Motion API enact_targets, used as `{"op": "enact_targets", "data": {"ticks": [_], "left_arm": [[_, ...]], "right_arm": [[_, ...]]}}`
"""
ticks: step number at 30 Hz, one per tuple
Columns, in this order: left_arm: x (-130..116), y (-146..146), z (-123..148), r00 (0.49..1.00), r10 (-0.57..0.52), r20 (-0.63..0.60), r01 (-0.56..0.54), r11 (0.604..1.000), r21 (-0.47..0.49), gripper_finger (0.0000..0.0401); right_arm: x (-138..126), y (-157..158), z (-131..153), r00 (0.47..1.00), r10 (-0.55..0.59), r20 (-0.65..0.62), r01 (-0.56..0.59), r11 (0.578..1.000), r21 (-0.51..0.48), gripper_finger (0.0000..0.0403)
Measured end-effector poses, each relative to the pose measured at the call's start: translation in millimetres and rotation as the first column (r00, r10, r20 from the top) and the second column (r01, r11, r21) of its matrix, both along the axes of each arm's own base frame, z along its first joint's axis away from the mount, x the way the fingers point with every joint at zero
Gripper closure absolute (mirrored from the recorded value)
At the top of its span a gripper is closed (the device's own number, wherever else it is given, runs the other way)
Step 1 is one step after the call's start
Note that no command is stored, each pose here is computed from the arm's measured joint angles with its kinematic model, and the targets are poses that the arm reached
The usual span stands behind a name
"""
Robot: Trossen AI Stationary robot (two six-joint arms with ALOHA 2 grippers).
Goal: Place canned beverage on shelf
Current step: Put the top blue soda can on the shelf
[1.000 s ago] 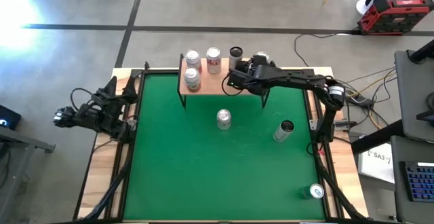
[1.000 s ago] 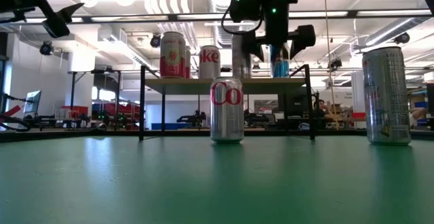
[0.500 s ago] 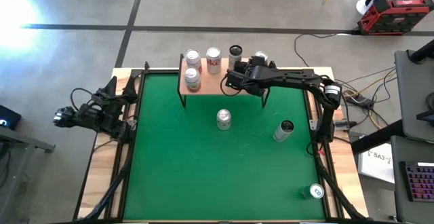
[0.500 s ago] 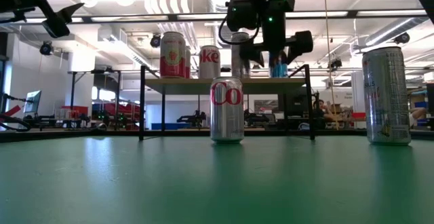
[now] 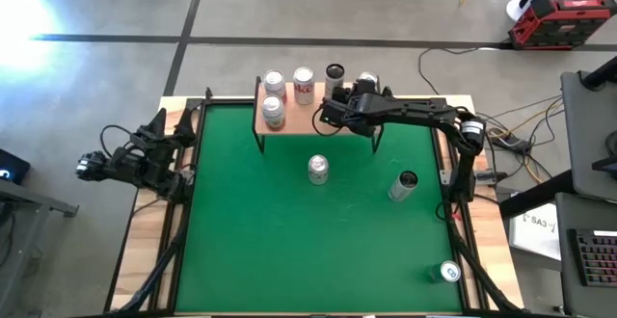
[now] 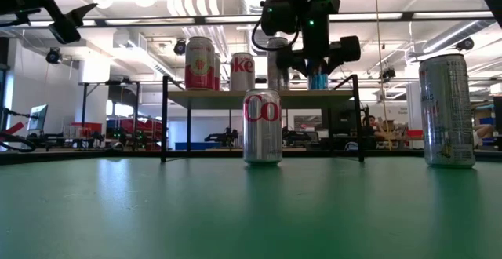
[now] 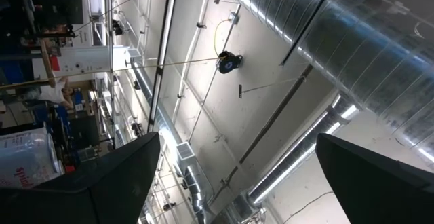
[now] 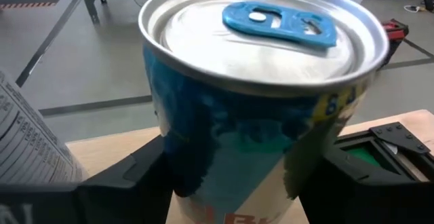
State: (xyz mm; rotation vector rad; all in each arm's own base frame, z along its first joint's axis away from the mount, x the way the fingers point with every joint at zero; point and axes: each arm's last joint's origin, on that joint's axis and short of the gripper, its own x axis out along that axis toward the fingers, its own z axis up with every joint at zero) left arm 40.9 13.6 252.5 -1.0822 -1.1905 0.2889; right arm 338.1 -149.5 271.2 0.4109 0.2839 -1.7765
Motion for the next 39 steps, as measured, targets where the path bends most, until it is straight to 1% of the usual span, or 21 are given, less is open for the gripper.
{"op": "enact_targets", "data": {"ticks": [5, 12, 24, 33, 39], "left_arm": [[0, 0, 0, 1.000, 0.000, 0.000, 0.000, 1.000, 0.000, 0.0021], [0, 0, 0, 1.000, 0.000, 0.000, 0.000, 1.000, 0.000, 0.0021], [0, 0, 0, 1.000, 0.000, -0.001, 0.000, 1.000, 0.000, 0.0021], [0, 0, 0, 1.000, 0.000, -0.003, 0.000, 1.000, 0.001, 0.0021], [0, 0, 0, 1.000, 0.000, -0.004, 0.000, 1.000, 0.001, 0.0021]], "right_arm": [[0, -6, 1, 1.000, -0.007, 0.006, 0.007, 1.000, -0.008, 0.0156], [1, -14, 2, 1.000, 0.003, 0.000, -0.003, 1.000, -0.012, 0.0165], [2, -12, 4, 1.000, 0.012, -0.001, -0.012, 1.000, -0.006, 0.0161], [4, -7, 11, 0.998, 0.047, -0.036, -0.047, 0.999, -0.003, 0.0137], [3, -6, 12, 0.999, 0.035, -0.027, -0.035, 0.999, -0.009, 0.0138]]}}
